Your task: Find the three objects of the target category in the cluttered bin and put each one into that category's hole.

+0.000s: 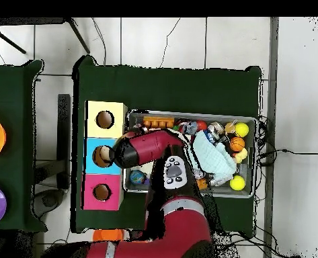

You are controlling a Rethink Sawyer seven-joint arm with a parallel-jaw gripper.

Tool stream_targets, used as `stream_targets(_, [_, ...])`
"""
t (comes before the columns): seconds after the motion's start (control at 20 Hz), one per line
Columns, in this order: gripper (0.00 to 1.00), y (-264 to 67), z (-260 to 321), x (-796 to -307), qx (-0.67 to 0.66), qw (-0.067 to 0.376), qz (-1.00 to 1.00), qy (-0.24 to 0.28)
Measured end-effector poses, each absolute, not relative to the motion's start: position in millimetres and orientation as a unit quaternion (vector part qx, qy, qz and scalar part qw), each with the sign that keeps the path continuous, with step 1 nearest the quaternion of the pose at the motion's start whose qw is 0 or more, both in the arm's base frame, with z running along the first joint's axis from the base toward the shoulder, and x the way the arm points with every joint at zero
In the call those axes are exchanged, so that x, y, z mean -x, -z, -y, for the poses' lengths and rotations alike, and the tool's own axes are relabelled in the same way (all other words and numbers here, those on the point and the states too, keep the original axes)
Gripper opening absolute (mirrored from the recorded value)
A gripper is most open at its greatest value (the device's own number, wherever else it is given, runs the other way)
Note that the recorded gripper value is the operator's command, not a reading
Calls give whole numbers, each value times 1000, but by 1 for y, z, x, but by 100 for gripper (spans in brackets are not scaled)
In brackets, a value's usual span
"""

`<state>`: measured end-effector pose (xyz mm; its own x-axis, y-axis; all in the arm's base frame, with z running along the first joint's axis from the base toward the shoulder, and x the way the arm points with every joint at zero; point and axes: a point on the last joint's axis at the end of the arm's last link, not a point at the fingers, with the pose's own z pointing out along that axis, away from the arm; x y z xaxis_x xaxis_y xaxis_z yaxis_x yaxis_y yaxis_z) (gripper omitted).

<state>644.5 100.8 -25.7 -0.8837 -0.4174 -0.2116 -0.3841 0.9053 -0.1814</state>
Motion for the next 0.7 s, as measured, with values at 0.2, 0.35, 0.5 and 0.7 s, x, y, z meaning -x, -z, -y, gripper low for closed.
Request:
stream_targets(0.2, [100,30,-99,-644,164,130,-976,62])
stream_targets(0.35, [100,36,-95,-643,143,137,-979,56])
stream_targets(0.5, [100,49,-88,-641,127,146,-980,45])
stream_targets(0.7, [100,57,-82,-637,113,145,-983,30])
